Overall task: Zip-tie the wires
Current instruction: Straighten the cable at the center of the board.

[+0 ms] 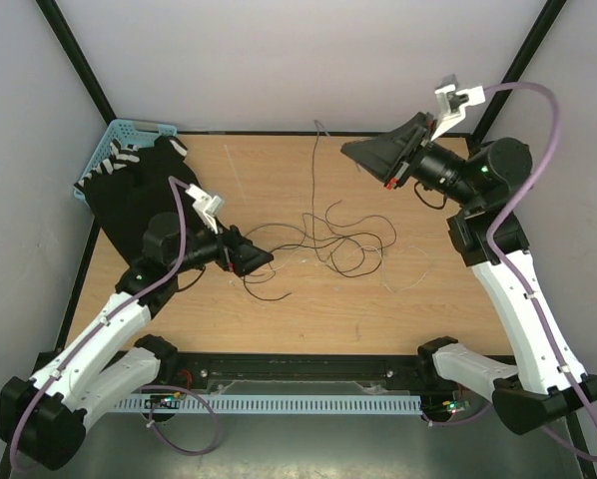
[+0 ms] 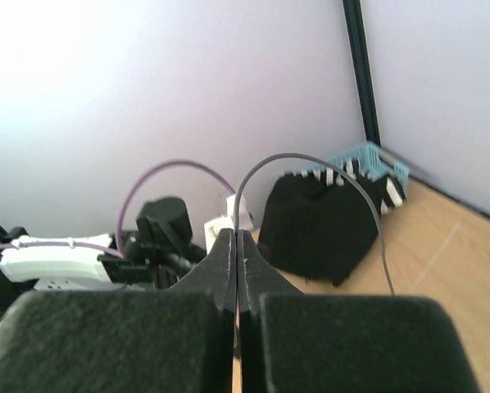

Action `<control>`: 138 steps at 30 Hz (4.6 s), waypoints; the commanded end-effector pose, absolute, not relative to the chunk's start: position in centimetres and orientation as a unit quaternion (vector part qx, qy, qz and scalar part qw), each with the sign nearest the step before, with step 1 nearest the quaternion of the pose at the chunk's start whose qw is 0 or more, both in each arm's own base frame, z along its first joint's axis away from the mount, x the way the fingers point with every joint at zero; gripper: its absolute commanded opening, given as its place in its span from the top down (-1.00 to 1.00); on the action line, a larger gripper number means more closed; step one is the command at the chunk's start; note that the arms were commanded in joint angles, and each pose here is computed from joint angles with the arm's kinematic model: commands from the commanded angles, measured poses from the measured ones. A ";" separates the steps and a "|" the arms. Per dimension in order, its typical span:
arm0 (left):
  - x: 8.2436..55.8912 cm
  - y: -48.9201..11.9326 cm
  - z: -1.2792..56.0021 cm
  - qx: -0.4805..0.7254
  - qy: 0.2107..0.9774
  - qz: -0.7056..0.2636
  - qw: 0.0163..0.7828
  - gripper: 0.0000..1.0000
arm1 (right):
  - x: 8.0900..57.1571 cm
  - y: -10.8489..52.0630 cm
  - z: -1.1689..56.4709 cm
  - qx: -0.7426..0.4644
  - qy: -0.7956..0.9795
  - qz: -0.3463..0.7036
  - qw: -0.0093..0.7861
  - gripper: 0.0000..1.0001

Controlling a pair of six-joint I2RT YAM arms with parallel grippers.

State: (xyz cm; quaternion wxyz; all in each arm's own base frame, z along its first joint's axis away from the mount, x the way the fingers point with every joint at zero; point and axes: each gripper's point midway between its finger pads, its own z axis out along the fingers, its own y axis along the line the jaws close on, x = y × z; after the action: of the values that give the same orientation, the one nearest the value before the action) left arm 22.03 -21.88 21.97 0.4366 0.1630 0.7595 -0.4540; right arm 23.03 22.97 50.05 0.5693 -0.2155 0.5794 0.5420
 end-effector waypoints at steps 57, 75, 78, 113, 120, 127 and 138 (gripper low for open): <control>22.4 -37.1 23.7 0.093 0.695 -0.698 0.148 -0.17 | 12.7 20.9 62.2 -0.317 0.393 0.578 0.641 1.00; 22.3 -38.3 23.0 0.105 0.696 -0.691 0.166 0.44 | 13.4 20.9 61.4 -0.301 0.405 0.575 0.644 1.00; 23.4 -36.2 22.1 0.096 0.704 -0.674 0.205 0.77 | 14.6 20.4 60.9 -0.275 0.424 0.554 0.662 1.00; 25.9 -8.3 8.3 -0.192 0.857 -0.127 0.461 1.00 | 34.1 5.5 16.2 -0.006 0.879 -0.077 0.470 1.00; 25.9 -7.9 7.6 -0.193 0.864 -0.109 0.453 1.00 | 34.2 3.6 15.6 0.014 0.874 -0.128 0.468 1.00; 25.9 -7.4 6.8 -0.192 0.869 -0.089 0.447 1.00 | 34.5 1.1 14.7 0.033 0.874 -0.180 0.449 1.00; 26.8 -7.8 6.7 -0.182 0.877 -0.078 0.438 1.00 | 35.0 3.0 10.2 0.017 0.904 -0.113 0.413 1.00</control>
State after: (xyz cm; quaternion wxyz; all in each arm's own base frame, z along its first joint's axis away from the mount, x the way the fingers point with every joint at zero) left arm 25.85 -7.73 5.81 0.4275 -0.1897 0.8796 -0.0872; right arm 34.71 2.15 12.25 0.4268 0.0202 0.8947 -0.1304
